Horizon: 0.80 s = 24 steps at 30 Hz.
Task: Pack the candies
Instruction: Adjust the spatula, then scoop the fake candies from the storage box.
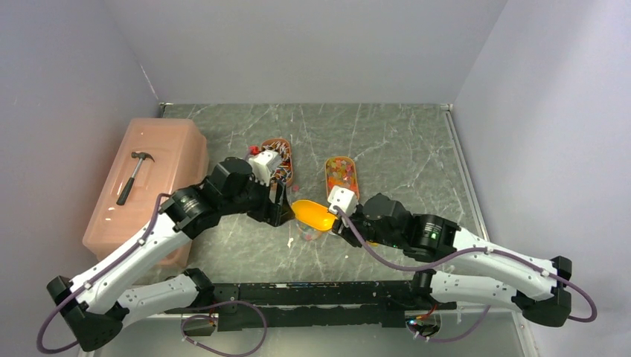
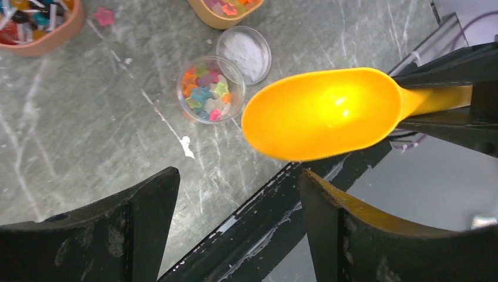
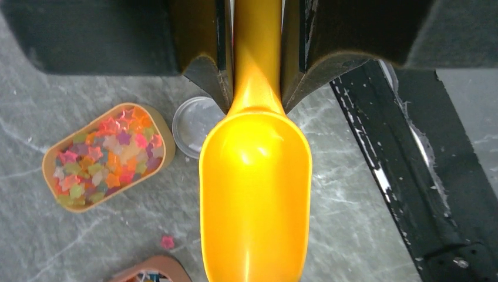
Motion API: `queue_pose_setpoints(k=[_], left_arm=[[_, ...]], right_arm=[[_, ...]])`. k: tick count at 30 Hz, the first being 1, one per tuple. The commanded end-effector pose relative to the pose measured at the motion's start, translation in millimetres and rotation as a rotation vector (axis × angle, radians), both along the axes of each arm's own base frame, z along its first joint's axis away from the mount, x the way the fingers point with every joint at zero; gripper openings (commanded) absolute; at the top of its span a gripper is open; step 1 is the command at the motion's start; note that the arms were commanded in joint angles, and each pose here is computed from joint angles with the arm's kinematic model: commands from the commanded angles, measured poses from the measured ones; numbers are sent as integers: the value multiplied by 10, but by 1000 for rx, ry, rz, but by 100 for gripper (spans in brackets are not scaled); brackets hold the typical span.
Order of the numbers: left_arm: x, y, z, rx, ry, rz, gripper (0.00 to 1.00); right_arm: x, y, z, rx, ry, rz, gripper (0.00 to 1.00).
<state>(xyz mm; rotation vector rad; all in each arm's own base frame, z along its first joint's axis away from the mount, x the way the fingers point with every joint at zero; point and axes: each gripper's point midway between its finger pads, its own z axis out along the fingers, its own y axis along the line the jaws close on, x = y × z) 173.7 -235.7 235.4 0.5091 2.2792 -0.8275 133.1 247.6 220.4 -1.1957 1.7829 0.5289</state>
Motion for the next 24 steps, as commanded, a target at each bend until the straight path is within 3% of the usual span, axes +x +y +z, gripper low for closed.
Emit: queue_pose_setpoints(k=[1, 7, 12, 24], left_arm=[[100, 269, 409, 8, -165, 85, 80], [98, 590, 671, -4, -295, 185, 81], [76, 797, 663, 4, -362, 239, 82], [85, 942, 323, 91, -373, 256, 81]], right_arm=[[123, -40, 103, 6, -1, -100, 0], [288, -167, 11, -78, 30, -204, 0], [502, -270, -33, -113, 149, -302, 0], [665, -426, -130, -231, 414, -534, 0]])
